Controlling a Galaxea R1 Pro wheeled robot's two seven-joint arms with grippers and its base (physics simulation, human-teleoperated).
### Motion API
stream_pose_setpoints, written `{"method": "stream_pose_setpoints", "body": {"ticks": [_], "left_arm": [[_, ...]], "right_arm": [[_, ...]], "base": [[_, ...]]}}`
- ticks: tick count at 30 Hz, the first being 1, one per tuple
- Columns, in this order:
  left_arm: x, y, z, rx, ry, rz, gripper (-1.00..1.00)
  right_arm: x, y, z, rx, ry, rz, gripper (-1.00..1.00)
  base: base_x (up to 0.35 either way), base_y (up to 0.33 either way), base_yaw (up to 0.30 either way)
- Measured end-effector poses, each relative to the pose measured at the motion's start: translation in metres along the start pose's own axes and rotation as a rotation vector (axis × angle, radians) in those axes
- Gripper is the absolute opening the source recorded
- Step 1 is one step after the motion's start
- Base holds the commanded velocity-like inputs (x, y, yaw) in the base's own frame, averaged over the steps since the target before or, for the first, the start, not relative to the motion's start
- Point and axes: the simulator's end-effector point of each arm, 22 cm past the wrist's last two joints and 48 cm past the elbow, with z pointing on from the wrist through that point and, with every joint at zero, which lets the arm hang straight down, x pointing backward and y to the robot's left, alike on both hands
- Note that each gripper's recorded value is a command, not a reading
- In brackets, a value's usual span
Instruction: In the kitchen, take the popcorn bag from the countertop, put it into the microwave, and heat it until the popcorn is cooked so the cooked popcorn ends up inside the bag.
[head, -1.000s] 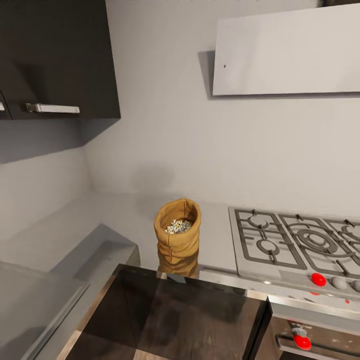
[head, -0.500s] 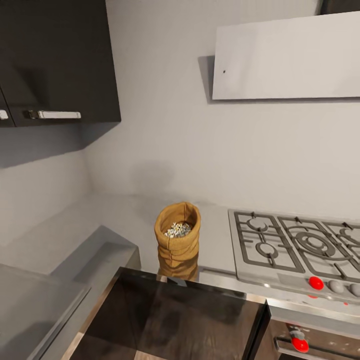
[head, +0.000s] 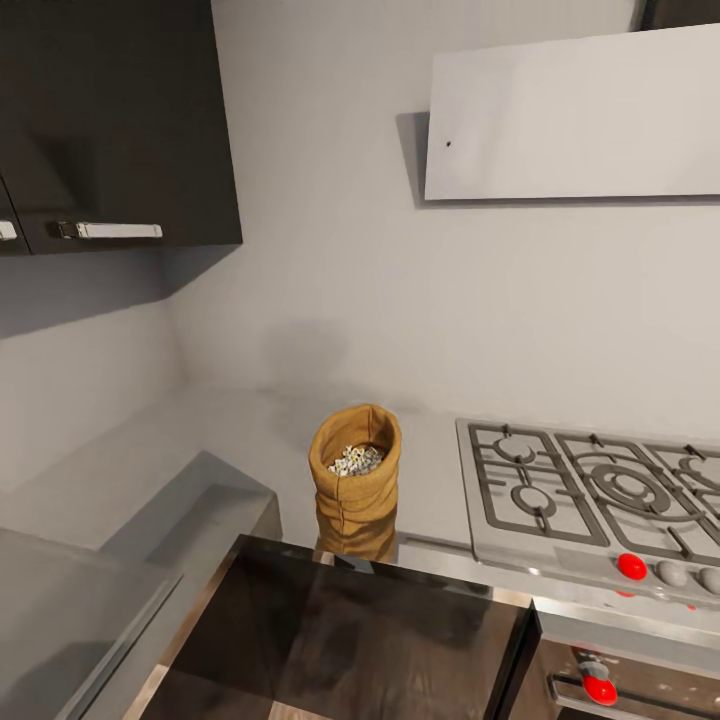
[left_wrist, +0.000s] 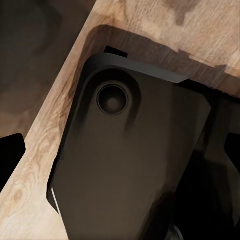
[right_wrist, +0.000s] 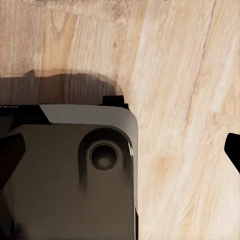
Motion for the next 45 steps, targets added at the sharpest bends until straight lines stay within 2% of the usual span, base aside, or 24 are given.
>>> {"method": "stream_pose_setpoints", "body": {"ticks": [17, 26, 45], "left_arm": [[0.001, 0.000, 0.000, -0.001, 0.002, -0.003, 1.00], [0.002, 0.000, 0.000, 0.002, 0.004, 0.005, 1.00], [0.001, 0.001, 0.000, -0.001, 0.004, -0.003, 1.00]], "right_arm": [[0.002, -0.002, 0.000, 0.001, 0.009, 0.000, 1.00], [-0.007, 0.007, 0.000, -0.015, -0.010, -0.072, 1.00], [-0.009, 0.008, 0.000, -0.017, -0.021, -0.080, 1.00]], "base": [[0.000, 0.000, 0.000], [-0.005, 0.000, 0.000], [-0.273, 0.000, 0.000]]}}
